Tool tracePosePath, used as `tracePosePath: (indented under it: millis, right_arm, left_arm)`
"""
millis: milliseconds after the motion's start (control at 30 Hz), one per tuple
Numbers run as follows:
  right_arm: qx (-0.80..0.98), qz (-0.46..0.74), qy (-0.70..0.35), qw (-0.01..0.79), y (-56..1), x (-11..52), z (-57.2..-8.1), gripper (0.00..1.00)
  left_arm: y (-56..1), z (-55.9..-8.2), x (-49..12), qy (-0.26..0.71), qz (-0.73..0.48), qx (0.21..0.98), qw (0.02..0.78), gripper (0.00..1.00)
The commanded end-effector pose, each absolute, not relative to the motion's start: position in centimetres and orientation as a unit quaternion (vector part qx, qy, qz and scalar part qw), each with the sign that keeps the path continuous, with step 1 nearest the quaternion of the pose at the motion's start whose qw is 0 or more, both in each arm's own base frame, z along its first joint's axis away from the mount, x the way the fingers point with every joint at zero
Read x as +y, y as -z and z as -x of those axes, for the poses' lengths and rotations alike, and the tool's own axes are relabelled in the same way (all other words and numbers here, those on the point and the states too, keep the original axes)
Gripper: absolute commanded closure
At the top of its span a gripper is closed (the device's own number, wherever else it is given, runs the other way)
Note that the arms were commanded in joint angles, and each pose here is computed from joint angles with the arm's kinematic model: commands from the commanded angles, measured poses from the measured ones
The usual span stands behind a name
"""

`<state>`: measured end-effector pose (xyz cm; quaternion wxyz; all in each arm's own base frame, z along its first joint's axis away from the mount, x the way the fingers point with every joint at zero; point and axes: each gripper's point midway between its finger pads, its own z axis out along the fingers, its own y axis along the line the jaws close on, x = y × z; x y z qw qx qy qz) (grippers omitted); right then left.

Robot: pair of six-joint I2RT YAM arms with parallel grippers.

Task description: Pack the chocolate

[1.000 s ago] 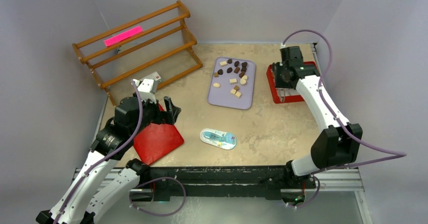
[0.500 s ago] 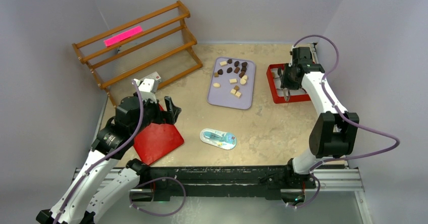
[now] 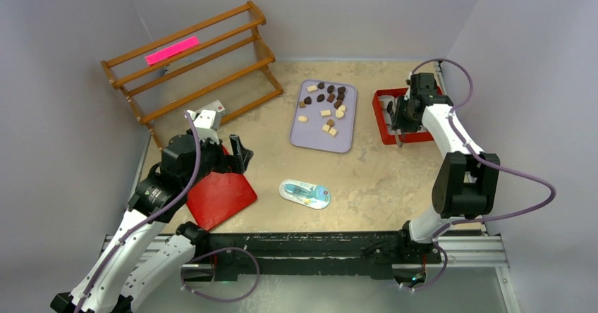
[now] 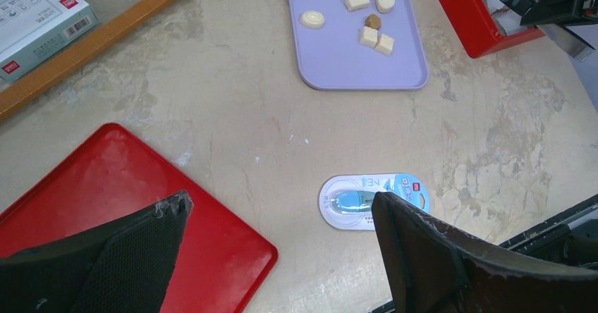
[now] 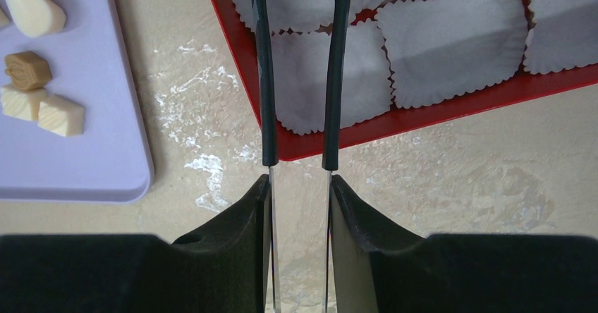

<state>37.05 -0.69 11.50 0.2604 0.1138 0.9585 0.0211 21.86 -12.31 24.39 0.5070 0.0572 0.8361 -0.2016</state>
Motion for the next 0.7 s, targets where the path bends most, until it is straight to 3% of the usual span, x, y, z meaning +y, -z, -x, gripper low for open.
tracePosePath:
  millis: [0, 667]
  right_arm:
    - [0.958, -0.118, -0.035, 0.259, -11.0, -0.3, -37.4, 0.66]
    - [0.958, -0.117, -0.019, 0.262, -11.8, -0.9, -37.5, 0.58]
  left_arm:
    - [-24.6, -22.1, -12.4, 0.201, -0.065, 0.830, 0.517, 0.00]
    - [-24.7, -22.1, -12.3, 0.201, -0.064, 0.829, 0.519, 0.00]
